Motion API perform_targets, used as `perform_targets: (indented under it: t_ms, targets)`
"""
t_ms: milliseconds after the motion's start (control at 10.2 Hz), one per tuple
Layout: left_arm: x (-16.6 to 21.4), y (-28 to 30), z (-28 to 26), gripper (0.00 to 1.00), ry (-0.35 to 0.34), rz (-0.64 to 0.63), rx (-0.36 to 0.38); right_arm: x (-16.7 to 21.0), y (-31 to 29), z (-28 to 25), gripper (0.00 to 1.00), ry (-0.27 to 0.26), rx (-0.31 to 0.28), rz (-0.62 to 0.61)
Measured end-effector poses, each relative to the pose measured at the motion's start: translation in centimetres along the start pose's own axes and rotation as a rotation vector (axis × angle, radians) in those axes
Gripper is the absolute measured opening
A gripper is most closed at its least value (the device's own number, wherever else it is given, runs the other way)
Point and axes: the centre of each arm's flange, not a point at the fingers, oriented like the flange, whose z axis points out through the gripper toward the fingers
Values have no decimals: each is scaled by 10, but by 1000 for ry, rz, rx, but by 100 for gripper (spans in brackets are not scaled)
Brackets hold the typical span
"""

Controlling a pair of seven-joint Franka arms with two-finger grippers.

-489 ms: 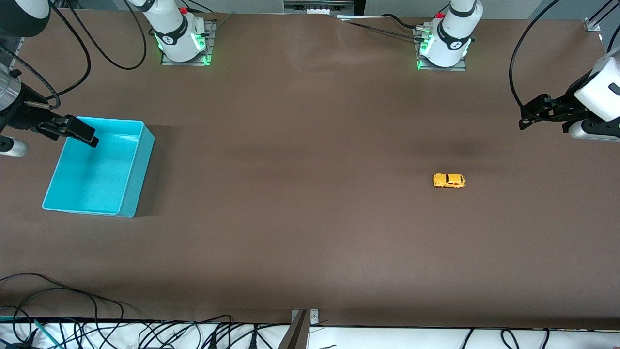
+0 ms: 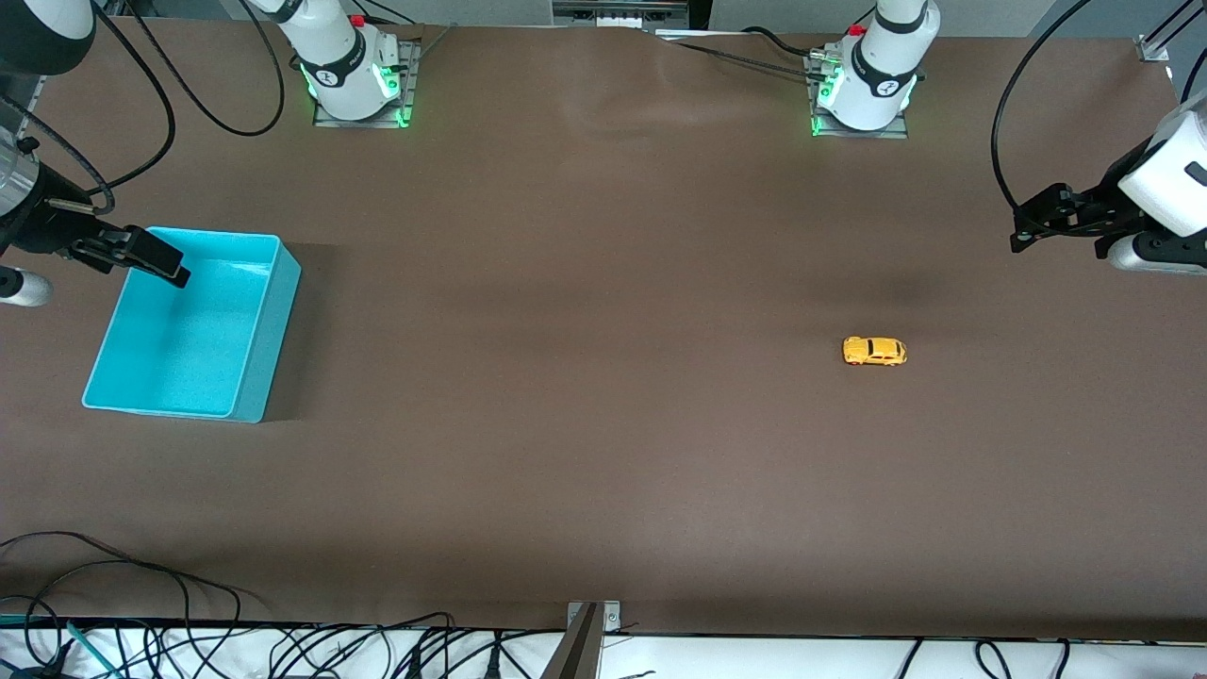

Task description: Wind up and store yellow beetle car

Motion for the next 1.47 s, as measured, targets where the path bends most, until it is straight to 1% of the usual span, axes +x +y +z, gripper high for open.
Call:
perform_targets:
  t_ms: [1467]
  targets:
    - [0,0,1,100,-4,0,0,5,7,7,100,-7,-4,15]
